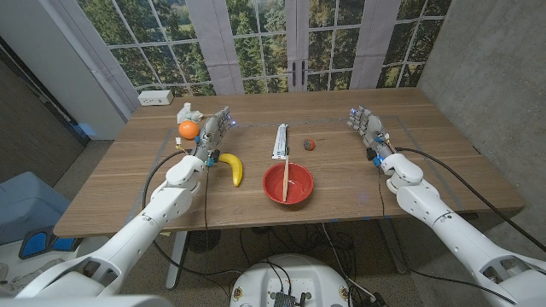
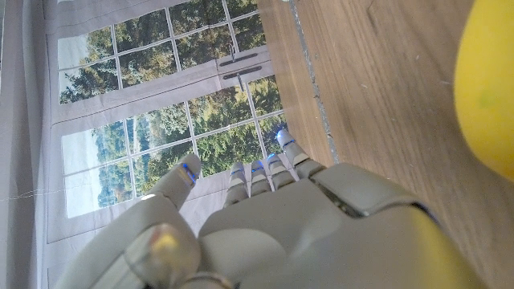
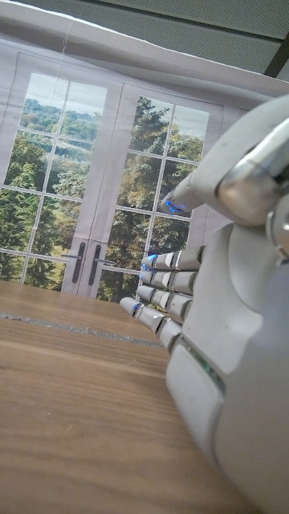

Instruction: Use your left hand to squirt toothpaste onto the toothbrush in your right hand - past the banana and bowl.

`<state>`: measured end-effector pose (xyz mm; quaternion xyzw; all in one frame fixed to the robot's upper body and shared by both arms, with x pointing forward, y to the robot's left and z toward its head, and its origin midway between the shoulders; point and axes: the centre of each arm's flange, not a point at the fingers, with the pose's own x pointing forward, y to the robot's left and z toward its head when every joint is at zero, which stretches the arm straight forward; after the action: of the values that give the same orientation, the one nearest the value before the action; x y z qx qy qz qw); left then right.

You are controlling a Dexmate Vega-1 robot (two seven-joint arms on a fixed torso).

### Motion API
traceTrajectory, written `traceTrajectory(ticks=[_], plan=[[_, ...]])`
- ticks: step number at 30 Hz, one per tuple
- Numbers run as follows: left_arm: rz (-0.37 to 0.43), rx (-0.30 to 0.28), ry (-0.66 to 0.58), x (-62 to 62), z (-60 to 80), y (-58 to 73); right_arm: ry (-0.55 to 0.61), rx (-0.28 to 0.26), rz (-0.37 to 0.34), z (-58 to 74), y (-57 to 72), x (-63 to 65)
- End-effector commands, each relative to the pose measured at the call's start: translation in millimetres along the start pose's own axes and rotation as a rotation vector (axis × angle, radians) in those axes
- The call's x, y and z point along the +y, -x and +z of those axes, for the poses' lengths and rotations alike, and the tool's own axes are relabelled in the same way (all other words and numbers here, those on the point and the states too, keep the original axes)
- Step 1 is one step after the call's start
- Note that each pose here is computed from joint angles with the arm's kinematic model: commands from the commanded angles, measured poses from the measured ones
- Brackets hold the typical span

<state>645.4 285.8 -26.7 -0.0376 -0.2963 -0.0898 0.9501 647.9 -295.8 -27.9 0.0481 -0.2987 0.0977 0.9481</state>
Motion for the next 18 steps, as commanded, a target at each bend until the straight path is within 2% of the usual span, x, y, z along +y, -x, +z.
traceTrajectory(ticks=[1, 10, 18], plan=[[0.058, -0.014, -0.003, -11.5, 6.6, 7.4, -0.041, -0.020, -0.036, -1.5, 8.7, -8.3], [0.061, -0.016, -0.021, -9.8, 8.8, 8.3, -0.005, -0.027, -0.056, -1.0, 13.6, -7.1], [0.059, -0.026, -0.033, -2.4, 11.2, 8.0, 0.101, -0.060, -0.104, 7.4, 23.2, 11.2]])
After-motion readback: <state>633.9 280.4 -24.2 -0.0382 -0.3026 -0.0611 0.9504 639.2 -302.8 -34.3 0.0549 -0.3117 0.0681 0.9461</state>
